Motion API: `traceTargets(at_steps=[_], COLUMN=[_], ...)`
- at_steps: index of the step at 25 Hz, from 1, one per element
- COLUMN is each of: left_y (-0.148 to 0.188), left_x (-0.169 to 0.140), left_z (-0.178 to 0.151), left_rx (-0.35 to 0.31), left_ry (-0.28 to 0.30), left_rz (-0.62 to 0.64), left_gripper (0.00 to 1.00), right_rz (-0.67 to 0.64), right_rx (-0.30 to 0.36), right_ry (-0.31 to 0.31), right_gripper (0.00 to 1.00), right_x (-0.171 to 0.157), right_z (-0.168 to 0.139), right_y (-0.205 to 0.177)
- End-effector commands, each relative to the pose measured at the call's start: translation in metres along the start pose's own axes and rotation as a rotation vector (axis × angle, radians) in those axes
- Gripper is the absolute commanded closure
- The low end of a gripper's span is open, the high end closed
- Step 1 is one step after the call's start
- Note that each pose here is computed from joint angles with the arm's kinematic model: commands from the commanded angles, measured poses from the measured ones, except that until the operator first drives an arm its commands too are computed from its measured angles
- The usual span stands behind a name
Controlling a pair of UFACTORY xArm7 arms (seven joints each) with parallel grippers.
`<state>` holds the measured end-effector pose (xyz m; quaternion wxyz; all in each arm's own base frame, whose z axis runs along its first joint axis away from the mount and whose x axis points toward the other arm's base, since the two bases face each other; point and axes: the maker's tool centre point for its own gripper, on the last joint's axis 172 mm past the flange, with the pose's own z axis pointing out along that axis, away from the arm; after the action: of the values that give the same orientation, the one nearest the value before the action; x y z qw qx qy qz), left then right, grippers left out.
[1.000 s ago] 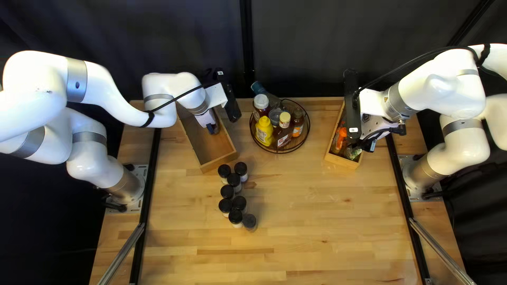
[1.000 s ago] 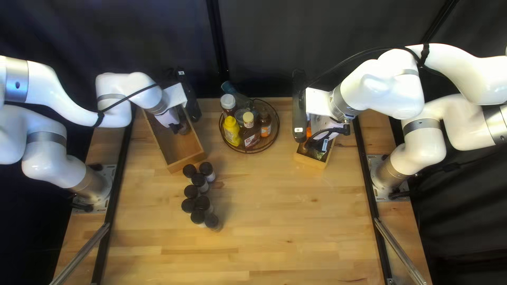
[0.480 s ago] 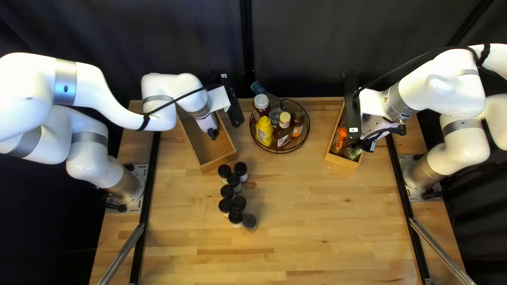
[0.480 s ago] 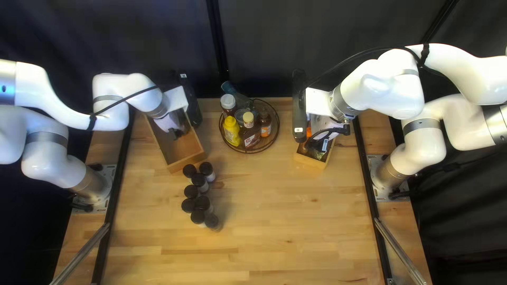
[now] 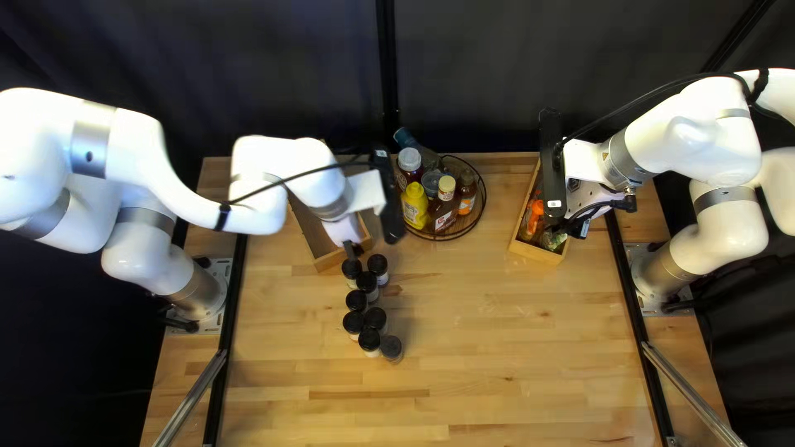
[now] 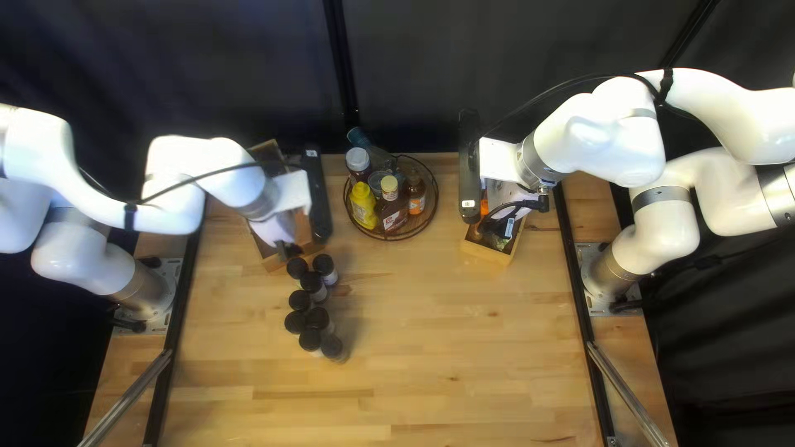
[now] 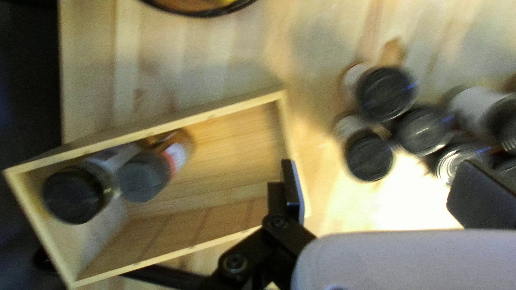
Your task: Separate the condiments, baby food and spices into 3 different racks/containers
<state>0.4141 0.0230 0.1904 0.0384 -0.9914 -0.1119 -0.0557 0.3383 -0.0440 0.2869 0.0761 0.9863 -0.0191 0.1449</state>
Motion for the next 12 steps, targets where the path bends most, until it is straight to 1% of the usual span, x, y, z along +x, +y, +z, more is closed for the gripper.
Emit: traceTargets(at_steps=[1, 7, 12], left_y=[0.009, 0.007, 0.002], left_x=[0.012, 0.013, 0.01], left_z=[0.022, 0.05, 0.066], left_rx=[0.0, 0.04, 0.065], left_ry=[-0.02, -0.055, -0.067], left_rz=[-0.063, -0.166, -0.233], left_gripper=[0.0, 0.0, 0.0], right_rz=[0.0, 0.0, 0.0], right_rx=[0.0, 0.0, 0.0], right_ry=[0.0, 0.0, 0.0], right_gripper=[0.0, 0.0, 0.0], right_x=[0.0, 0.0, 0.0], right_z=[0.0, 0.0, 0.0], right_y=[0.0, 0.0, 0.0])
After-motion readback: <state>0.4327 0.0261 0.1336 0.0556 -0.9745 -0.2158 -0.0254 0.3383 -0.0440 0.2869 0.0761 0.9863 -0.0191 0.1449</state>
